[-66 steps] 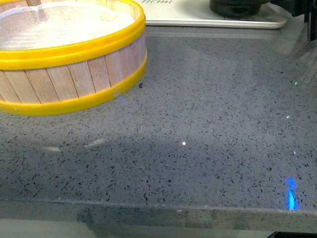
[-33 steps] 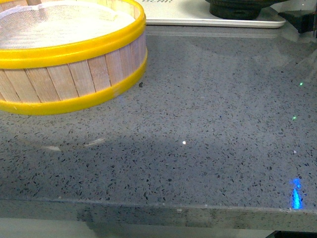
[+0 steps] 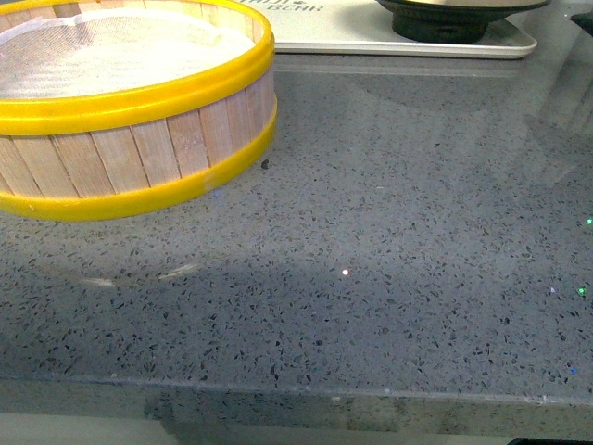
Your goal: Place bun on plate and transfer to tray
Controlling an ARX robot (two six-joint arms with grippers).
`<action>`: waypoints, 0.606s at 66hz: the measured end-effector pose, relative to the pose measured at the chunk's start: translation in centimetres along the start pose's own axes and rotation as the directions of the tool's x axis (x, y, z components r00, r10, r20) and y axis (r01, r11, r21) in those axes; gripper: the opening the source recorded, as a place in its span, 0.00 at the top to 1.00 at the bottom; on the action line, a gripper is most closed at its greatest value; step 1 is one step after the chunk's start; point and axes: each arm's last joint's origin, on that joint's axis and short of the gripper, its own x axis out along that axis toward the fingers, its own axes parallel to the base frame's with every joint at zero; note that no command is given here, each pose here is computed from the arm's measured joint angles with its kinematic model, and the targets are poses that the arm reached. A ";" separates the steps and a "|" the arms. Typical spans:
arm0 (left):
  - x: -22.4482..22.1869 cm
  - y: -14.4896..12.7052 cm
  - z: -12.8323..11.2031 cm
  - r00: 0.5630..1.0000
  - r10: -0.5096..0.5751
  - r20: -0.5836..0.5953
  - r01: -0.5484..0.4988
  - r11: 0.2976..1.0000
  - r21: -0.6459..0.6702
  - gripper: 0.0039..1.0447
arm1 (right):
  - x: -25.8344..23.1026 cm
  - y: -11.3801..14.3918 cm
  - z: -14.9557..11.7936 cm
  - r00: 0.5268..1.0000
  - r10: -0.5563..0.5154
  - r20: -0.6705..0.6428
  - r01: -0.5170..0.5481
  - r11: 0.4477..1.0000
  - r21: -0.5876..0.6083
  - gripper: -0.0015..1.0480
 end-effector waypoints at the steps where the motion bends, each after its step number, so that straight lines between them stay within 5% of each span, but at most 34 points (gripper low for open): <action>1: 0.0 0.0 0.0 1.000 0.000 0.000 0.000 1.000 0.000 0.06 | -0.3 0.0 0.0 1.000 0.001 0.002 -0.001 1.000 -0.002 0.09; 17: 0.0 0.0 0.0 1.000 0.000 0.000 0.000 1.000 0.000 0.06 | -8.2 1.4 0.3 0.988 0.015 0.153 0.010 0.987 -0.161 0.09; 23: 0.0 0.0 0.0 1.000 0.000 0.000 0.000 1.000 0.000 0.06 | -13.2 1.6 0.2 0.945 -0.012 0.327 0.120 0.942 -0.313 0.09; 32: 0.0 0.0 0.0 1.000 0.000 0.000 0.000 1.000 0.000 0.06 | -19.2 1.5 -1.2 0.828 0.025 0.559 0.356 0.748 -0.560 0.09; 40: 0.0 0.0 0.0 1.000 0.000 0.000 0.000 1.000 0.000 0.06 | -22.4 1.0 -3.0 0.739 0.105 0.666 0.535 0.508 -0.675 0.09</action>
